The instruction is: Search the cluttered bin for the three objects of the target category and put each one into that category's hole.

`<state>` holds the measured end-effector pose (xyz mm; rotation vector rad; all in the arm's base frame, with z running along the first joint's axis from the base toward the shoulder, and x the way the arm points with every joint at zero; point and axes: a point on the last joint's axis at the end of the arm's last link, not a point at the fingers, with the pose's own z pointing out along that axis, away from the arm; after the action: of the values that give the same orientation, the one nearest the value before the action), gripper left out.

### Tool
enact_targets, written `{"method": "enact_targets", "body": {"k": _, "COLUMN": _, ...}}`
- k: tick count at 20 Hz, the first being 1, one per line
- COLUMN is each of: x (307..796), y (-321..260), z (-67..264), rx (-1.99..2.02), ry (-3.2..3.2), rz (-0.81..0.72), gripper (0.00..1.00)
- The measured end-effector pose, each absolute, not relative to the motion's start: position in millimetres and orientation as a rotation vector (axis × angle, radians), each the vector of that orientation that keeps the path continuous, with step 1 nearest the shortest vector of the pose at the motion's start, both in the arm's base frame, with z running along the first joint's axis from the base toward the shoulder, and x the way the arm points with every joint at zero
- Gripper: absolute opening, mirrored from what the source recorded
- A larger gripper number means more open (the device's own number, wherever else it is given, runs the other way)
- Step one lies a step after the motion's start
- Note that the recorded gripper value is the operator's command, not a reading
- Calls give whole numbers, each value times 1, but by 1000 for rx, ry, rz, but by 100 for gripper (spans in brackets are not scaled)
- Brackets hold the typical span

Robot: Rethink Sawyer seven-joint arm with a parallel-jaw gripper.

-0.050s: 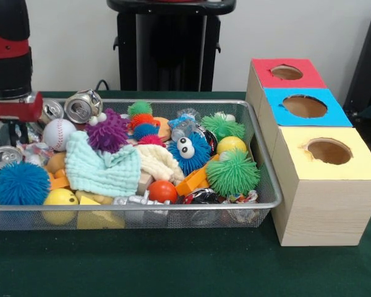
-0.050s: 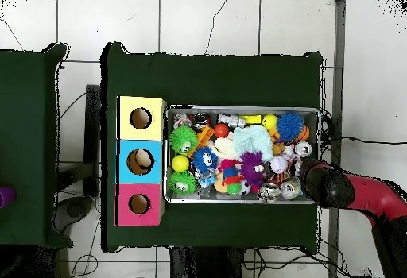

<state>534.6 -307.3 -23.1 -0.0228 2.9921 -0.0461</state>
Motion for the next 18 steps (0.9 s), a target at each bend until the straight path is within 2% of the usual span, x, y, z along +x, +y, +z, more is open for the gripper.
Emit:
{"method": "enact_targets", "body": {"k": 6, "x": 534, "y": -276, "z": -7, "rx": -141, "ry": 2991, "rz": -57, "gripper": 0}}
{"method": "enact_targets", "body": {"k": 18, "x": 558, "y": -171, "z": 87, "rx": -451, "ry": 3036, "rz": -179, "gripper": 0}}
